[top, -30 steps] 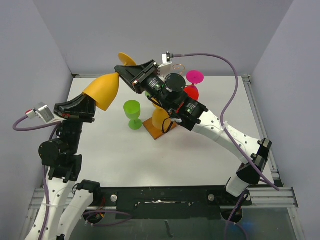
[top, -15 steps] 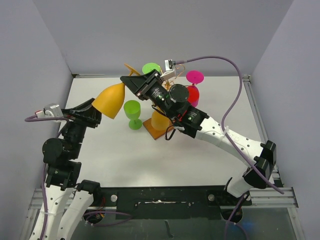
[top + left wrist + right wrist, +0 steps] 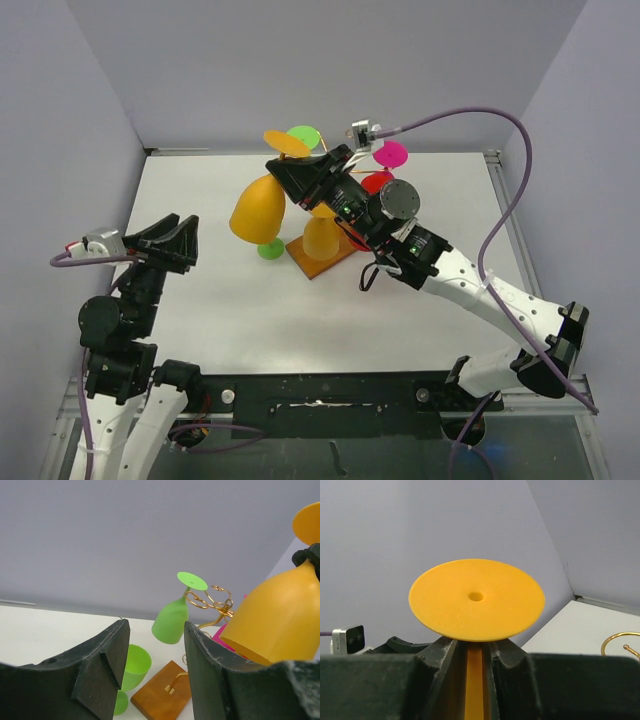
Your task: Place the wine glass upside down on the wine glass rack
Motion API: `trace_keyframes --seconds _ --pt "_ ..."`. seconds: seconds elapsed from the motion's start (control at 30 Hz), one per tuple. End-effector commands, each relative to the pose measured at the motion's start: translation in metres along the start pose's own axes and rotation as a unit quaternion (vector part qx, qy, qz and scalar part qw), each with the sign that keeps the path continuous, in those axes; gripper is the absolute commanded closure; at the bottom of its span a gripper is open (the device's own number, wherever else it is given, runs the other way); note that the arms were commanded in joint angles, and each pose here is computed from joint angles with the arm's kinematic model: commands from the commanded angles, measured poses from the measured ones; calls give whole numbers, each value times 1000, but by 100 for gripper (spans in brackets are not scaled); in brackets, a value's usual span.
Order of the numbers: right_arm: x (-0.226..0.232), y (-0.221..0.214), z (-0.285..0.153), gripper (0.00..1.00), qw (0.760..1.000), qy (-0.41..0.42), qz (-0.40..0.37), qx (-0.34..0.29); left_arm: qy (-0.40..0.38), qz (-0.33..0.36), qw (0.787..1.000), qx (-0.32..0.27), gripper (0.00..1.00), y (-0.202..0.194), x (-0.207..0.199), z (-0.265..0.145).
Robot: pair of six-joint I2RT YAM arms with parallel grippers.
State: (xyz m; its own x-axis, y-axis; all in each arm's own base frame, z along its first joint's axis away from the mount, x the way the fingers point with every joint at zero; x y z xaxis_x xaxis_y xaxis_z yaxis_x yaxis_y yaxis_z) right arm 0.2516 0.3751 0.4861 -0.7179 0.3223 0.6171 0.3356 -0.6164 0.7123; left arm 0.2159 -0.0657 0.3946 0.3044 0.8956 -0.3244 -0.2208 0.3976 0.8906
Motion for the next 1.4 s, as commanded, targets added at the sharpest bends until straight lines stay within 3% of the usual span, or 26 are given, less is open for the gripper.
trace_keyframes --seconds 0.0,0.17,0.37,0.6,0.77,0.93,1.13,1.37 --pt "20 16 -12 100 993 56 -101 -5 -9 22 998 -64 54 32 -5 -1" --pt "16 4 -17 100 984 75 -161 12 -42 -18 995 -94 53 64 -26 5" --pt "6 -19 -16 100 974 97 -204 27 -125 -104 985 -64 50 87 -69 19" --pt "2 -35 -12 100 954 125 -271 31 -183 -212 960 17 48 70 -96 32" --pt "5 -38 -11 100 944 142 -298 22 -173 -253 951 42 47 55 -94 34" --pt "5 -44 -9 100 935 152 -319 24 -185 -314 926 96 46 34 -100 41" --pt "3 -56 -7 100 932 160 -322 36 -189 -350 910 121 47 23 -103 45" --pt "-3 -72 -5 100 928 165 -329 55 -160 -362 909 135 56 15 -96 49"
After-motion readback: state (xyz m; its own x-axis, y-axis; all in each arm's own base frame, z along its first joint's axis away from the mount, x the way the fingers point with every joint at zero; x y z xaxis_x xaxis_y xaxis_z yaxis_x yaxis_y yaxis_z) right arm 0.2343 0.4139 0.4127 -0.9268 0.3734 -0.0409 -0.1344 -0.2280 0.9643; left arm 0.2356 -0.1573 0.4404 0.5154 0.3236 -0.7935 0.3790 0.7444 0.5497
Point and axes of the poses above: each gripper's point midway between its finger pads, its own z axis out along the fingers, its own x axis along the line the jaws close on, y = z × x, the point moved 1 cm from there along -z, back along the fingers, and after that the axes turned 6 degrees about z, right-handed, at the moved point
